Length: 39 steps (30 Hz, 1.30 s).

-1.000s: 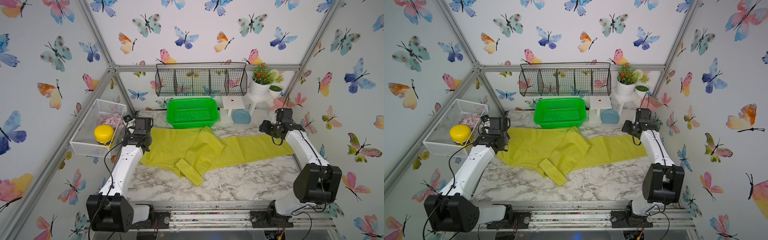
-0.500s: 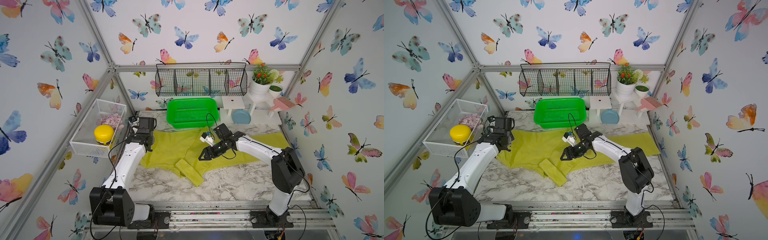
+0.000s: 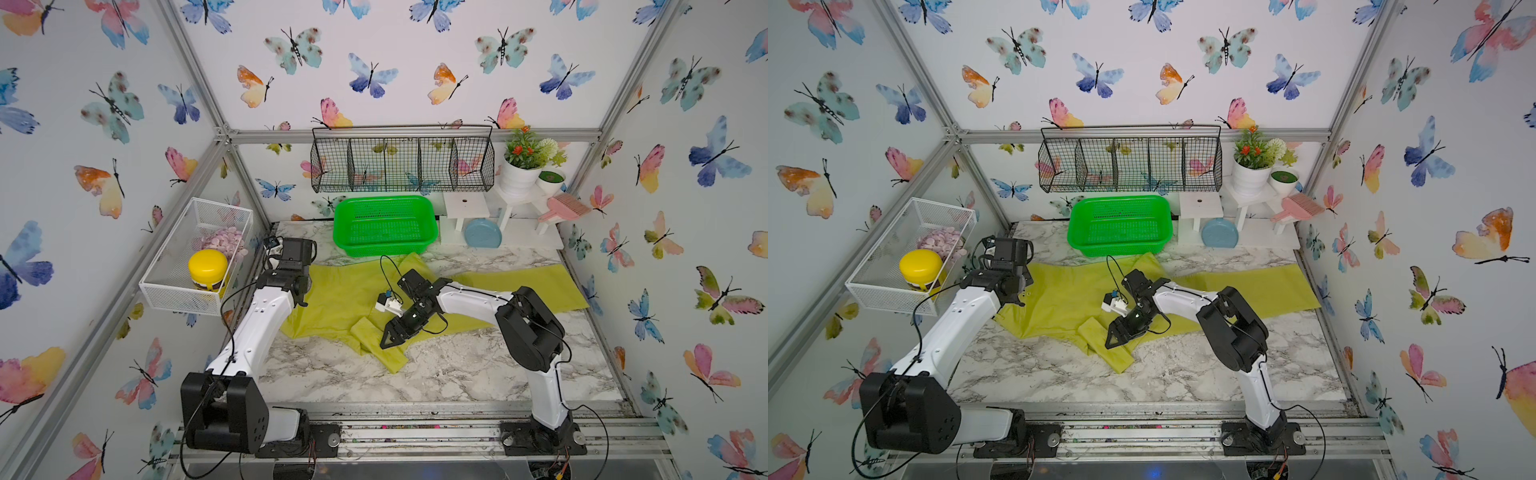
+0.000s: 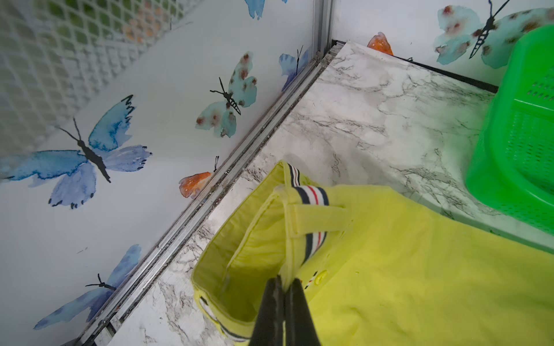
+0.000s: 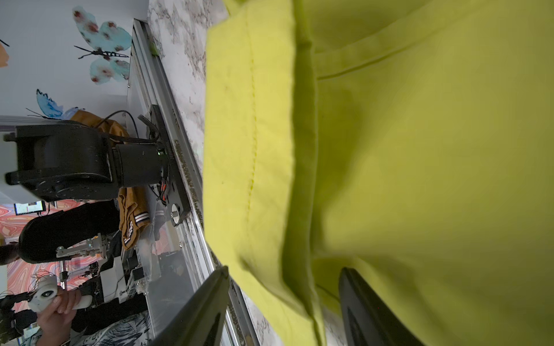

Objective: Roll up the long pants
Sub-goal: Fold the long pant at the center of the board.

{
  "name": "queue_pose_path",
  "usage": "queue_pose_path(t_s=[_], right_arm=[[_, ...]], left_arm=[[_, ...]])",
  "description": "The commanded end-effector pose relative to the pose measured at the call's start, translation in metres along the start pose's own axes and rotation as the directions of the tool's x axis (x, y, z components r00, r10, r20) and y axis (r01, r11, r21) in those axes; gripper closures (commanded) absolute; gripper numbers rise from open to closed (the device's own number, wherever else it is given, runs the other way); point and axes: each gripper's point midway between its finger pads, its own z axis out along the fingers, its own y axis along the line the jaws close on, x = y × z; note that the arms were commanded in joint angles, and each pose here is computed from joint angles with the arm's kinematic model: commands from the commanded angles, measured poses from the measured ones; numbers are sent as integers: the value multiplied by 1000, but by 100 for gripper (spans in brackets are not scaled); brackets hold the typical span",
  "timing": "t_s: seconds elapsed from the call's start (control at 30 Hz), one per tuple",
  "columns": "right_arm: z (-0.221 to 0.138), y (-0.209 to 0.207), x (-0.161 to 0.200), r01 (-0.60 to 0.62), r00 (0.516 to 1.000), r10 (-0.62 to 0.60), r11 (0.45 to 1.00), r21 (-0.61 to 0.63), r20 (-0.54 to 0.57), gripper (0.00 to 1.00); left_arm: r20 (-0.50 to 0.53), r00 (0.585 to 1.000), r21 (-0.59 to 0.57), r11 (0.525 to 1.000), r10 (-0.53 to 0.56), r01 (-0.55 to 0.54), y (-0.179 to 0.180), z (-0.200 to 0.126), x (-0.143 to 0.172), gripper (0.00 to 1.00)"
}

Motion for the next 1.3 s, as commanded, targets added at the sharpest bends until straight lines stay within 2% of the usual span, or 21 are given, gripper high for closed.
queue_pose_path(t_s=[0.0, 0.03, 0.07, 0.1, 0.23, 0.33, 0.43, 0.53, 0.67, 0.73, 0.8, 0.87, 0.93, 0.97, 1.07, 1.27], right_arm=[[-5, 11, -8, 54, 998, -54, 998, -18, 9, 54], [-6, 11, -7, 57, 998, -57, 998, -16, 7, 75], [-7, 11, -6, 61, 998, -61, 998, -10, 5, 91], [-8, 11, -6, 63, 998, -63, 998, -1, 4, 97], [-19, 10, -5, 71, 997, -72, 996, 58, 17, 98], [-44, -3, -5, 38, 998, -46, 985, 169, 43, 97], [-111, -27, -14, -78, 980, 28, 964, 254, 196, 97], [-203, -62, -17, -236, 914, 90, 910, 339, 395, 98], [-318, -98, -2, -417, 805, 91, 789, 451, 587, 97], [-357, -112, 12, -497, 764, 95, 716, 490, 638, 98], [-392, -129, 31, -600, 709, 108, 612, 515, 697, 98], [-431, -146, 61, -709, 647, 121, 460, 535, 753, 98], [-466, -156, 87, -779, 582, 113, 362, 512, 805, 97], [-482, -160, 102, -811, 556, 110, 291, 508, 824, 98], [-510, -169, 137, -851, 524, 114, 79, 518, 844, 97], [-543, -184, 177, -883, 456, 121, -64, 465, 882, 97]], left_arm=[[12, 1000, 26, 999, -25, 25, 0, -8, -1, 100], [11, 1000, 26, 999, -23, 23, 0, -8, 0, 100], [10, 1000, 25, 999, -22, 22, 0, -8, 0, 100], [10, 1000, 27, 999, -22, 22, 0, -8, 0, 100], [11, 1000, 15, 1000, -26, 26, 1, -7, 1, 100], [22, 999, -10, 1000, -29, 29, 5, -8, -3, 100], [35, 999, -28, 999, -33, 34, 9, -9, -7, 100], [45, 999, -45, 998, -30, 32, 12, -9, -9, 100], [50, 999, -68, 998, -11, 15, 13, -7, -11, 100], [57, 998, -83, 997, 2, 2, 14, -6, -14, 100], [65, 998, -108, 994, 21, -14, 16, -5, -18, 100], [69, 997, -138, 990, 44, -34, 20, -2, -23, 100], [82, 995, -160, 986, 59, -45, 23, 0, -29, 100], [86, 994, -168, 985, 63, -48, 25, 2, -32, 100], [85, 994, -194, 980, 70, -52, 30, 7, -40, 100], [116, 989, -269, 962, 90, -56, 50, 10, -65, 100]])
